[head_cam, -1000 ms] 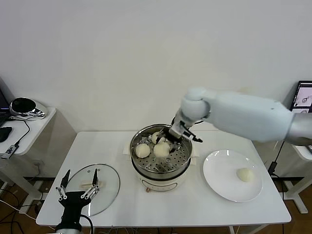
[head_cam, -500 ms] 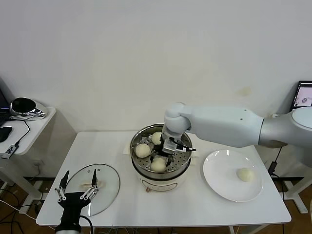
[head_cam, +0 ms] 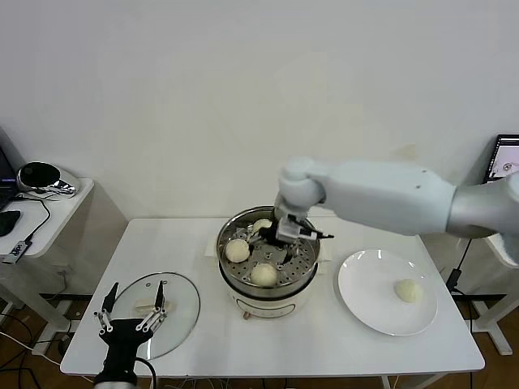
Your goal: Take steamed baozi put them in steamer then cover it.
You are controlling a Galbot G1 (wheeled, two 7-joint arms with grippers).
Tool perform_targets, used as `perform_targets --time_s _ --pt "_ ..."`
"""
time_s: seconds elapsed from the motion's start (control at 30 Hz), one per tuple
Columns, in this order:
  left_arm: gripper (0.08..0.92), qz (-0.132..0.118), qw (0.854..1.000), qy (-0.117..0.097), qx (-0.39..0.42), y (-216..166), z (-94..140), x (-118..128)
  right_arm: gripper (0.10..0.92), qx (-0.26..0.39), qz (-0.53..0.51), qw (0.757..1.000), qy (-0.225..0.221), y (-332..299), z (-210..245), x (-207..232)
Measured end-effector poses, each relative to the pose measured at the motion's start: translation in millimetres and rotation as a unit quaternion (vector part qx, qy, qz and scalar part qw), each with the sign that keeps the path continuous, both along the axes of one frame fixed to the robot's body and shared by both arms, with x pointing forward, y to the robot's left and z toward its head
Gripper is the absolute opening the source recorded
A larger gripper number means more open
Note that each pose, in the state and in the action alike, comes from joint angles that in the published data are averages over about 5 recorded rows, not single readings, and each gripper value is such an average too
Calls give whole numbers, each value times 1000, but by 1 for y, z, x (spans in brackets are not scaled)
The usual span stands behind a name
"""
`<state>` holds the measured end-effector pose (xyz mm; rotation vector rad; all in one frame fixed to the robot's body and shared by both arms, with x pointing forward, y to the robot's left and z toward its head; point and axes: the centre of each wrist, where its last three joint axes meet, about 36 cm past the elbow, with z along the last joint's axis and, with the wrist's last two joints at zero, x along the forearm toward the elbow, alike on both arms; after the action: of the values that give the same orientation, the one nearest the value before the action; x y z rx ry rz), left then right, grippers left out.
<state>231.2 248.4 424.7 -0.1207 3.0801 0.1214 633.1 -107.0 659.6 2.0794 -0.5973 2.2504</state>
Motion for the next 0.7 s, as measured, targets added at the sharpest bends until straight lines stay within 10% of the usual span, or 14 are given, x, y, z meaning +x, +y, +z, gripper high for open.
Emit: perform_targets --time_s 0.7 --pt "823 -21 1000 9 3 1 -8 8 823 51 -423 904 -21 -232 -8 -40"
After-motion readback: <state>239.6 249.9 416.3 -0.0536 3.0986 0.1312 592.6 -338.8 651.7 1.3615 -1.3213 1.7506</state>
